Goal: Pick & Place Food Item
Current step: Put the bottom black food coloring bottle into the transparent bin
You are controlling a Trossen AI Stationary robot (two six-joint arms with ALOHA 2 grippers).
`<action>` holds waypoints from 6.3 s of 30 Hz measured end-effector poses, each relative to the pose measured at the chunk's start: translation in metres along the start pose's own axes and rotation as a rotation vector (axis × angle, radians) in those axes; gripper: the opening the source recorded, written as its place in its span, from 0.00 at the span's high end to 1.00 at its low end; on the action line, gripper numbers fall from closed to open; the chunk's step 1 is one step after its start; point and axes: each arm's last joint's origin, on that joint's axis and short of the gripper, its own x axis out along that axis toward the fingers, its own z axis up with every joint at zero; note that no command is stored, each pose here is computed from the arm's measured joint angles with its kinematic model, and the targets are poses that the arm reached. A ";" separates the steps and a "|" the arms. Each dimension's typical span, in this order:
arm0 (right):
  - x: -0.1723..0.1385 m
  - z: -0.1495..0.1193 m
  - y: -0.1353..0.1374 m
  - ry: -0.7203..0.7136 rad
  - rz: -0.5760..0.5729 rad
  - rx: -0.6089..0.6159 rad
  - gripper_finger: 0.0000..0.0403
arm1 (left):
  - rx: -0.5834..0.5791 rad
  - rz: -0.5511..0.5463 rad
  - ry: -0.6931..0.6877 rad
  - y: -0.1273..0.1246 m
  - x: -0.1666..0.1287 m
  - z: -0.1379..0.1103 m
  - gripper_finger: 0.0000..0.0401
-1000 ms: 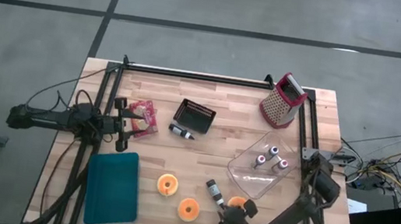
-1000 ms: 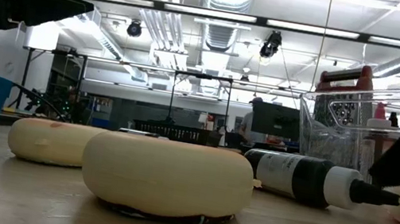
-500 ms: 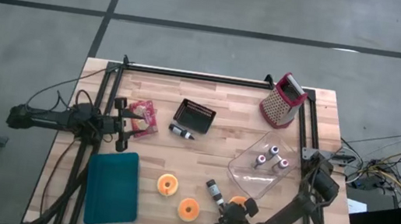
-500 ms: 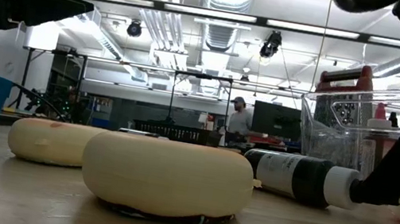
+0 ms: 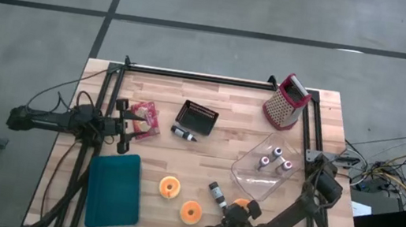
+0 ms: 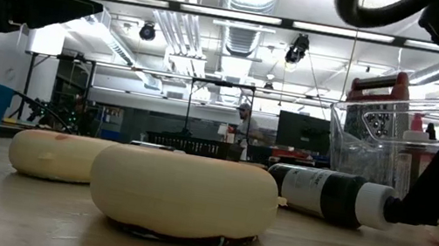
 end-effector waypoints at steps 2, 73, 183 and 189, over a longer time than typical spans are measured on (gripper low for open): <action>0.000 0.000 0.000 0.001 -0.001 -0.001 0.78 | 0.000 0.000 0.000 0.000 0.000 0.000 0.50; -0.054 0.119 0.019 0.322 -0.064 -0.187 0.91 | 0.000 0.000 0.000 0.000 0.000 0.000 0.50; -0.036 0.001 -0.038 -0.510 0.222 -0.035 0.63 | 0.000 0.000 0.000 0.000 0.000 0.000 0.50; -0.037 0.001 -0.037 -0.533 0.230 -0.043 0.62 | 0.000 0.000 0.000 0.000 0.000 0.000 0.50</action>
